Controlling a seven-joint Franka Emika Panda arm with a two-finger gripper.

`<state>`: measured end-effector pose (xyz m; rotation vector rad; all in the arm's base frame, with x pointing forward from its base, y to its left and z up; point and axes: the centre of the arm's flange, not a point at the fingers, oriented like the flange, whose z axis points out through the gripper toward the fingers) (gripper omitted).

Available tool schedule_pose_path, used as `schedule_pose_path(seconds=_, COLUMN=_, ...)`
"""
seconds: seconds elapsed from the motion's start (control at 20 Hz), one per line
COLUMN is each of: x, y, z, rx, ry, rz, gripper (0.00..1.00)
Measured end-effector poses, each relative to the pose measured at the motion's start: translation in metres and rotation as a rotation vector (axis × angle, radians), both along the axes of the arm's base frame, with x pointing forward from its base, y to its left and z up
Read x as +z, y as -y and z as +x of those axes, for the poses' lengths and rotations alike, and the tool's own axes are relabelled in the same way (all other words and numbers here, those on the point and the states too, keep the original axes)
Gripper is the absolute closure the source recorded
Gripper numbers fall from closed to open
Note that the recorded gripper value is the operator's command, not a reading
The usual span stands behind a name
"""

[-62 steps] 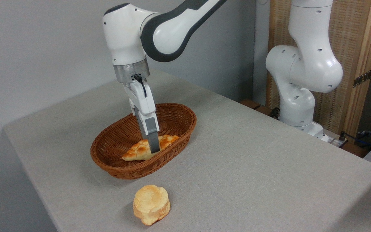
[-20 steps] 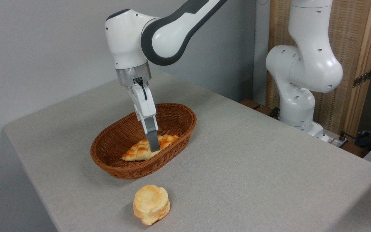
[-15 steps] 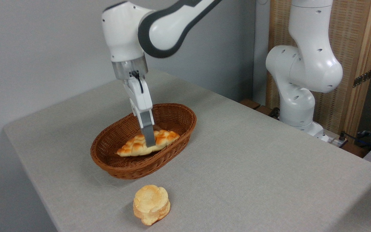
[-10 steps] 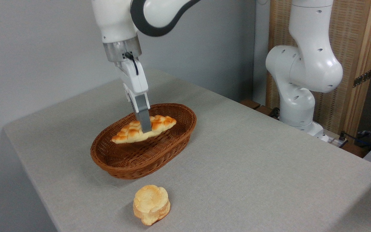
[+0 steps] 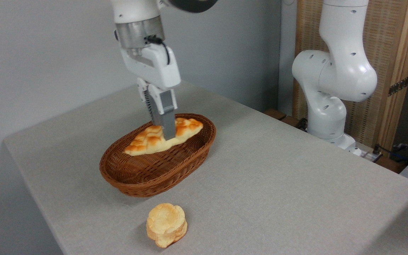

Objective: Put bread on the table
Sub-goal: 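Lift the bread roll out of the basket, then lower the bread roll onto the table beside the round bun and release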

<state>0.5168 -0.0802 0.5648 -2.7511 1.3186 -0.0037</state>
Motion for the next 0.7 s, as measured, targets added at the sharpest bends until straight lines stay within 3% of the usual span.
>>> schedule_pose_path(seconds=0.2, x=0.020, y=-0.070, z=-0.015, rx=-0.091, ry=-0.048, rz=-0.011, gripper=0.63)
schedule_pose_path(seconds=0.35, x=0.027, y=-0.101, z=-0.028, rx=-0.140, ry=-0.085, rz=-0.026, gripper=0.46)
schedule_pose_path(seconds=0.4, x=0.028, y=-0.104, z=-0.029, rx=-0.143, ry=-0.087, rz=-0.028, gripper=0.36)
schedule_pose_path(seconds=0.45, x=0.028, y=-0.109, z=-0.030, rx=-0.142, ry=-0.089, rz=-0.030, gripper=0.19)
schedule_pose_path(seconds=0.7, x=0.027, y=-0.114, z=-0.031, rx=-0.142, ry=-0.093, rz=-0.033, gripper=0.07)
